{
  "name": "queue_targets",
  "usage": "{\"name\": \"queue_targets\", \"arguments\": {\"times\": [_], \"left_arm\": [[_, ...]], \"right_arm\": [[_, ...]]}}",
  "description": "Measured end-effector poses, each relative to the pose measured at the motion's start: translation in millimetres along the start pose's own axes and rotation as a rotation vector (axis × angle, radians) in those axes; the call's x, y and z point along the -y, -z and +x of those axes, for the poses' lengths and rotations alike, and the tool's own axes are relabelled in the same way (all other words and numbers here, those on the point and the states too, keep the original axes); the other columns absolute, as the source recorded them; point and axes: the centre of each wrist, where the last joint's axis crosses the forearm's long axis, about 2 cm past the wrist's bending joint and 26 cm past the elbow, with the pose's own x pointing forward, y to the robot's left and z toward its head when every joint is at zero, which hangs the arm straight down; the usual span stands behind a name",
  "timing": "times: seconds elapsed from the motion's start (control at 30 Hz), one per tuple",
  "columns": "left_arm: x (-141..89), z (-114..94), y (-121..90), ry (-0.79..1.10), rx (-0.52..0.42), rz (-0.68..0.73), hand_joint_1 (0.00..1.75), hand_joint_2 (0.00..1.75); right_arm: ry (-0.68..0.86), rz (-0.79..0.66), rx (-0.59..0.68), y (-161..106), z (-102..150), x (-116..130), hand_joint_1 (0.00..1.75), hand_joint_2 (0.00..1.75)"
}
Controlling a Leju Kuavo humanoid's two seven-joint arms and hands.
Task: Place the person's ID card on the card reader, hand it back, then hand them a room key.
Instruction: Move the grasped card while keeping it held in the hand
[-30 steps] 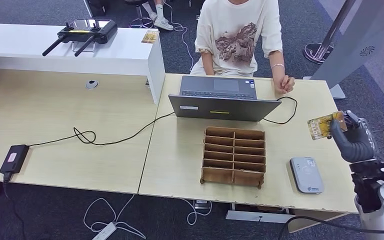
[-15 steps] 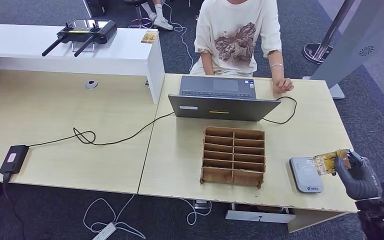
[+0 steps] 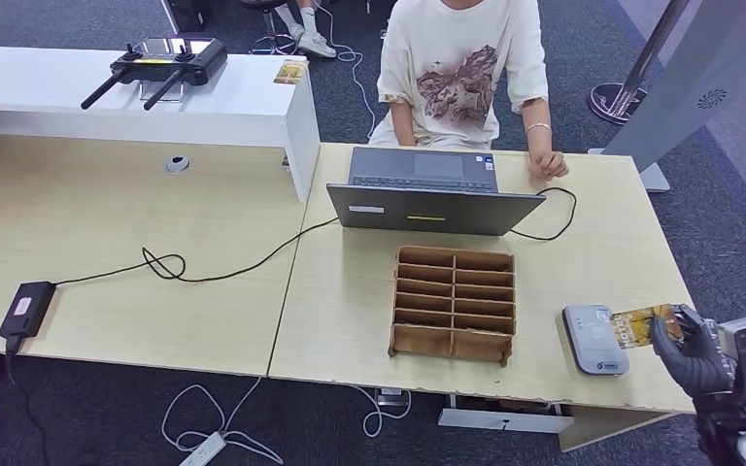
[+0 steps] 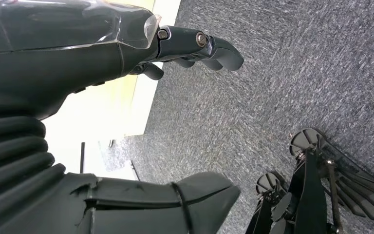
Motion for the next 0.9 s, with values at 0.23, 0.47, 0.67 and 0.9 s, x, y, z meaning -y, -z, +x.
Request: {"name": "queue_targets", "arguments": {"times": [0.23,0.47,0.67,0.9], "left_arm": [[0,0,0,-0.004,0.0,-0.001,0.0,0.0],[0,0,0,-0.009,-0.001,0.002,0.0,0.0],[1,-1,0,-0.012,-0.004,0.002,0.0,0.0],[1,-1,0,-0.015,-0.006,0.002,0.0,0.0]], "right_arm": [[-0.029,-0.046,-0.033,6,-7,-1,1.75,1.75],[-0.077,-0.07,-0.06,11,-10,-7,1.75,1.75],[-0.108,-0.085,-0.078,17,-12,-13,1.75,1.75],[-0.1,-0.081,-0.091,19,-15,-18,1.75,1.75]]}}
